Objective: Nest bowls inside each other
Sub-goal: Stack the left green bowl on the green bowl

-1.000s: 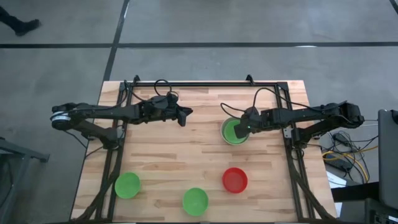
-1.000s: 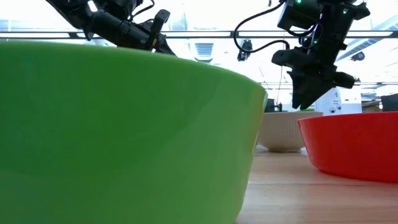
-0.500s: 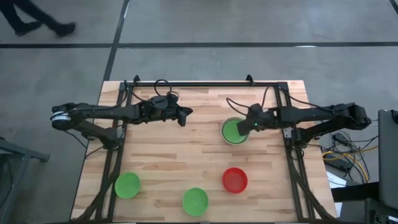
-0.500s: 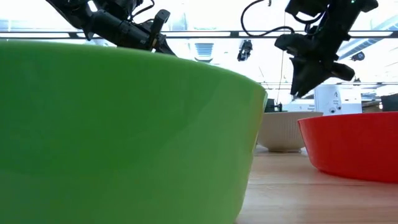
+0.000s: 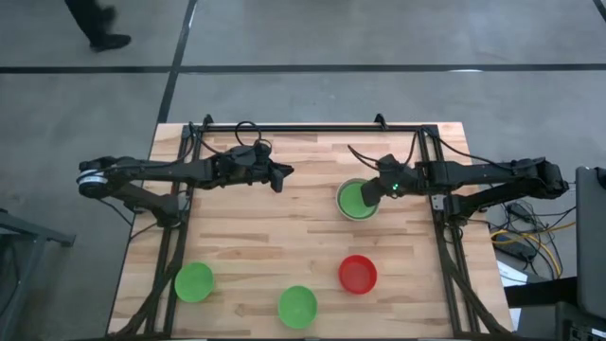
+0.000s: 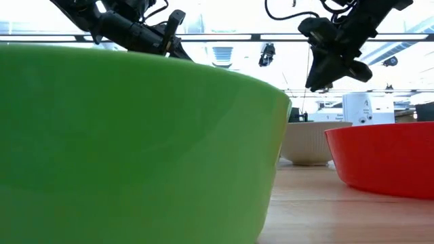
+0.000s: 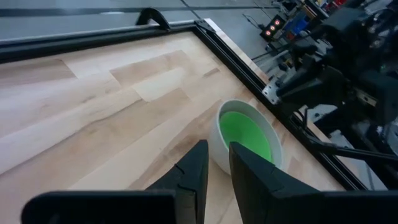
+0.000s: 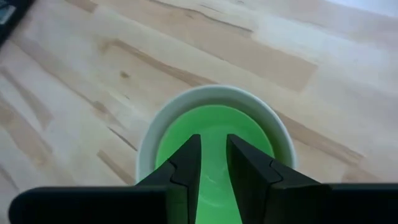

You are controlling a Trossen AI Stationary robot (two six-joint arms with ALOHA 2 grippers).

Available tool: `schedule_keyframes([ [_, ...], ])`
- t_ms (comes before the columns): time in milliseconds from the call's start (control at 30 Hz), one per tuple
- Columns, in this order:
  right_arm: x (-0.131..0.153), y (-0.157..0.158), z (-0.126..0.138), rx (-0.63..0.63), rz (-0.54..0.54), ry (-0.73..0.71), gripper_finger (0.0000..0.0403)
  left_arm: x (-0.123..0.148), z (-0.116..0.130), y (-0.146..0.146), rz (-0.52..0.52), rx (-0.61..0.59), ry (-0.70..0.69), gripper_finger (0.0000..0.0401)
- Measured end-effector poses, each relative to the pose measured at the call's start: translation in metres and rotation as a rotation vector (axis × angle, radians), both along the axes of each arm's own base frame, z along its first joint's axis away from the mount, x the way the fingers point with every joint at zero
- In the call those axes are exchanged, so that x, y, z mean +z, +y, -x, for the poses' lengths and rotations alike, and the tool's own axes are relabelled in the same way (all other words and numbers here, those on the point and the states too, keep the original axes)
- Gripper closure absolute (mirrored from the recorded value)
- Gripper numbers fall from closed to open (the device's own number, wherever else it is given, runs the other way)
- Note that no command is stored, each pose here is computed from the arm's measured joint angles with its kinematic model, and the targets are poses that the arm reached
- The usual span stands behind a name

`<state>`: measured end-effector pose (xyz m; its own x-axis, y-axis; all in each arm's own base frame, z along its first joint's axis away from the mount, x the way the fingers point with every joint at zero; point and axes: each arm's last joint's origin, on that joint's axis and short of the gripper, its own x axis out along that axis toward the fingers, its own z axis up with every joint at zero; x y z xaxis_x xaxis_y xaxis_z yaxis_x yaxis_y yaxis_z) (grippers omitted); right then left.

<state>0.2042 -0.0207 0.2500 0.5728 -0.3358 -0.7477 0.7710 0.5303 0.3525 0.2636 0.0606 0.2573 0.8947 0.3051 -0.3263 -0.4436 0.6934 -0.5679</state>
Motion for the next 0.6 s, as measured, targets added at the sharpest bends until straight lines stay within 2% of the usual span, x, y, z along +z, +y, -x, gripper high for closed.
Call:
schedule_keyframes([
  [167,0.001,0.001,-0.003,0.037,0.001,-0.017,0.0320,0.000,0.000,-0.001,0.009,-0.022,-0.003,0.0332],
  [333,0.002,0.004,-0.005,0.161,-0.056,-0.025,0.0319,0.002,-0.001,-0.001,0.006,-0.038,-0.007,0.0332],
  [600,0.012,0.010,-0.015,0.239,-0.034,-0.167,0.0332,0.014,-0.004,0.000,-0.056,-0.053,-0.029,0.0332],
])
